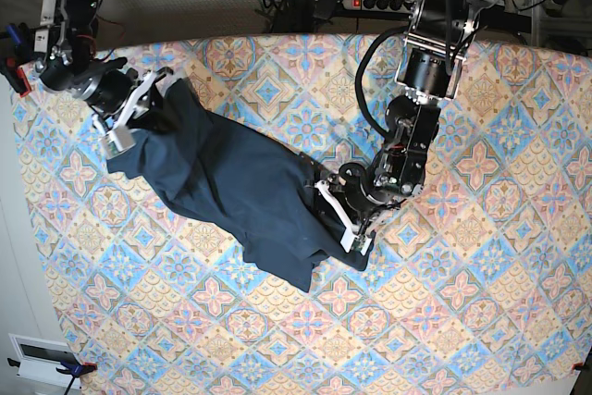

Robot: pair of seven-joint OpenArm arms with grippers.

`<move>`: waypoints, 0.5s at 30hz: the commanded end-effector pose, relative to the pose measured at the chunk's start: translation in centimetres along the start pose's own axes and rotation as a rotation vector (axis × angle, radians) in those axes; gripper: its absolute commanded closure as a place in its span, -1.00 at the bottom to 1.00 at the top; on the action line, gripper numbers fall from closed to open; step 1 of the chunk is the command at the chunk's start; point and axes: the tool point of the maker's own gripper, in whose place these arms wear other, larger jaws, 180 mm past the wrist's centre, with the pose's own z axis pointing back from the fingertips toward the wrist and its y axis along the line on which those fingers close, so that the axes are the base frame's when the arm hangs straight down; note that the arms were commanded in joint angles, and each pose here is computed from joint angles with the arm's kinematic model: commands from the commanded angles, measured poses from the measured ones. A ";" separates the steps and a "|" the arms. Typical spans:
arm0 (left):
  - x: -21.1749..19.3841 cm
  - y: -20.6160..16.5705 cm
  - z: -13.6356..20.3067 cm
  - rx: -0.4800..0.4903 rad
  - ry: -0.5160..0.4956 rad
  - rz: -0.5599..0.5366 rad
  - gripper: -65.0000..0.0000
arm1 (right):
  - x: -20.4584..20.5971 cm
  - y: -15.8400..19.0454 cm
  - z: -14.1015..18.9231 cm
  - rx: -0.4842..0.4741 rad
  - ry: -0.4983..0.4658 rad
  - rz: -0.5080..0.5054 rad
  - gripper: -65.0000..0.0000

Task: Layout the t-shirt on the table in an organized manner, then fold the t-shirt properly
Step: 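Bring both grippers together, lifting the shirt between them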

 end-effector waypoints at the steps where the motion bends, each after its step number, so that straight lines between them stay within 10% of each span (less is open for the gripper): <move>1: 4.0 -0.6 0.5 -0.016 -0.095 -0.019 -0.03 | 0.4 1.9 -0.2 0.064 -0.009 0.032 1.00; 8: 8.1 0.8 2.0 0.010 -0.176 -0.045 -0.03 | -2.6 9.7 -2.5 0.344 0.165 0.201 1.00; 15: 6.0 -0.8 6.7 -0.008 -0.212 -0.112 -0.03 | 1.3 14.6 -4.6 0.514 0.062 0.336 1.00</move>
